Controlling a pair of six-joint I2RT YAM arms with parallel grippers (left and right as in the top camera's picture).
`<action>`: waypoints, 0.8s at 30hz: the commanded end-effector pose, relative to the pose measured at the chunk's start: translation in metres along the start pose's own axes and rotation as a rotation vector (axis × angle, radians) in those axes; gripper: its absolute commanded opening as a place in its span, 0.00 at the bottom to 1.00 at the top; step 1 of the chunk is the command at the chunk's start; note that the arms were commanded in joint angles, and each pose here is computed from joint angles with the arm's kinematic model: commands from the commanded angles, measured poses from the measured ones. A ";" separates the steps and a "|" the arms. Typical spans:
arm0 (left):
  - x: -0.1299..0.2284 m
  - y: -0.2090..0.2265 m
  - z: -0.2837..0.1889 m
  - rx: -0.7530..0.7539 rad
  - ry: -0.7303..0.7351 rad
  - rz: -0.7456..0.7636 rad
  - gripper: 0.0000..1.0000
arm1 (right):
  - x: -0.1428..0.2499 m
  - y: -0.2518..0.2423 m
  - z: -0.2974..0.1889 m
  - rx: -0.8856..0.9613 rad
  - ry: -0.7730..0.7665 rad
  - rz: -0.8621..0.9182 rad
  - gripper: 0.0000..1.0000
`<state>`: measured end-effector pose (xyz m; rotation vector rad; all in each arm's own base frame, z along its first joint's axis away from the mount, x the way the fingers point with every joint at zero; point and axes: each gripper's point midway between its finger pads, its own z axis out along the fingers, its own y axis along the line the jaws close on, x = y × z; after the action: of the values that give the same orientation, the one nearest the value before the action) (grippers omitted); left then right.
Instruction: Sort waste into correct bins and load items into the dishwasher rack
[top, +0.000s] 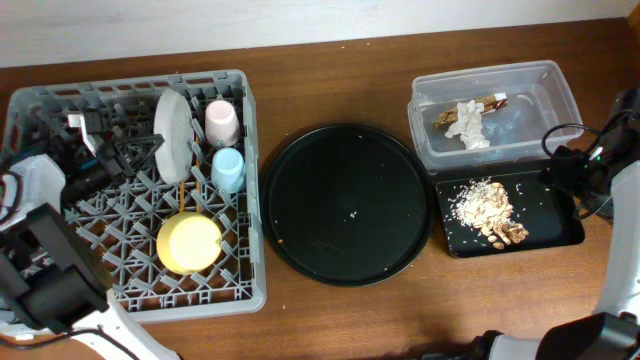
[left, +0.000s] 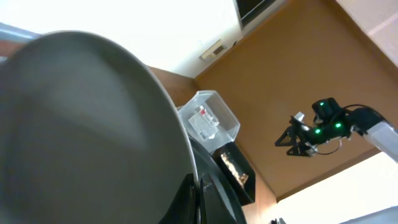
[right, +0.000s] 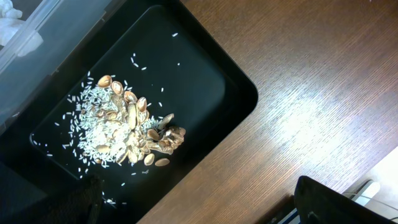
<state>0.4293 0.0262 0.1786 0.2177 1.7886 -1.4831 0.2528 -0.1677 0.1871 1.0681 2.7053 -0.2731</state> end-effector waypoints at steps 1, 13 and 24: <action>0.007 0.010 0.002 0.009 -0.003 -0.009 0.15 | -0.003 -0.003 -0.004 0.009 -0.018 0.009 0.99; -0.017 -0.069 -0.008 -0.010 -0.021 -0.016 0.99 | -0.003 -0.003 -0.004 0.009 -0.018 0.009 0.99; -0.007 -0.235 0.010 0.003 0.062 0.075 0.99 | -0.003 -0.003 -0.004 0.009 -0.018 0.009 0.99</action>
<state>0.3148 -0.0353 0.3504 0.3035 1.7899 -1.4217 0.2528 -0.1676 0.1872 1.0680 2.7050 -0.2731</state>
